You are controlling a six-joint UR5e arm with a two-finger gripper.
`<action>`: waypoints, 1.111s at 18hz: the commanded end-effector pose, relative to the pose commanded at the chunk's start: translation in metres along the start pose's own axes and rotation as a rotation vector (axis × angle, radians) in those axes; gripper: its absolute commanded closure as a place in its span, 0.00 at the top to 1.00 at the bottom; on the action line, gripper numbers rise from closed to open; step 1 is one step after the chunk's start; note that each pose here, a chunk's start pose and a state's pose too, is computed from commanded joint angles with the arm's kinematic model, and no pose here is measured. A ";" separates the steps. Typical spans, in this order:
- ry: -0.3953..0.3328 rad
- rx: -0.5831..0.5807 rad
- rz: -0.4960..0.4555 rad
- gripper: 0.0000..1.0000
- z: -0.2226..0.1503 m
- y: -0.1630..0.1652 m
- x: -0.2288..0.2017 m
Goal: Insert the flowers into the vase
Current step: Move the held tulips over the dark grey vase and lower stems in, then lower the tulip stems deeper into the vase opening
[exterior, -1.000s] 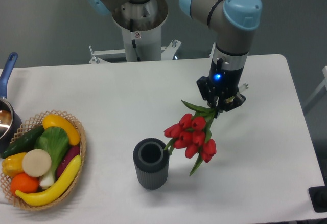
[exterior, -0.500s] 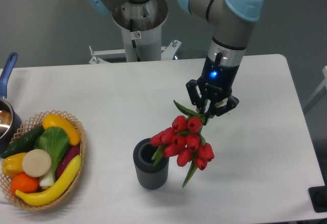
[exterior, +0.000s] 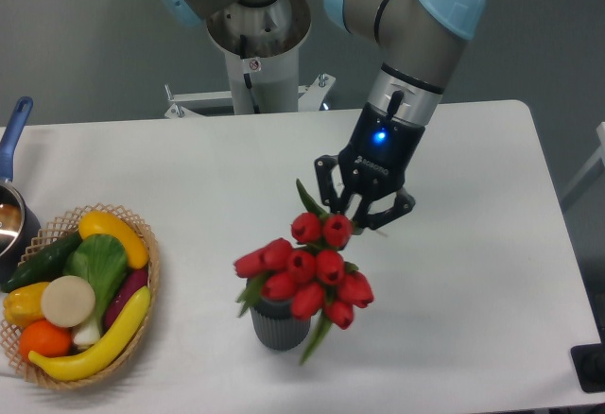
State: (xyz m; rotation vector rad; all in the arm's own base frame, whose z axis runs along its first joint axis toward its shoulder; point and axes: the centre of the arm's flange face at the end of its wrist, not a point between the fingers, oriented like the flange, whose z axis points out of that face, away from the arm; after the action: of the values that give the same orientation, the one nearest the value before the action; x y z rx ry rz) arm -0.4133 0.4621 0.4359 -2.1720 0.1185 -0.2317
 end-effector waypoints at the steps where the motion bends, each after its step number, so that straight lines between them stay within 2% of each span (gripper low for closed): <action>1: 0.017 0.024 -0.010 0.11 0.001 -0.002 0.002; 4: 0.055 0.084 -0.020 0.11 0.002 -0.008 0.002; 9: 0.074 0.169 -0.024 0.11 -0.012 -0.037 0.004; 15: 0.084 0.220 -0.007 0.11 -0.019 -0.055 0.003; 20: 0.111 0.223 -0.026 0.11 -0.001 -0.069 -0.006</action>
State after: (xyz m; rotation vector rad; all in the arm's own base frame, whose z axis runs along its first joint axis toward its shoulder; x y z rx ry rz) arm -0.4197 0.5018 0.4923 -1.9397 0.1214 -0.3637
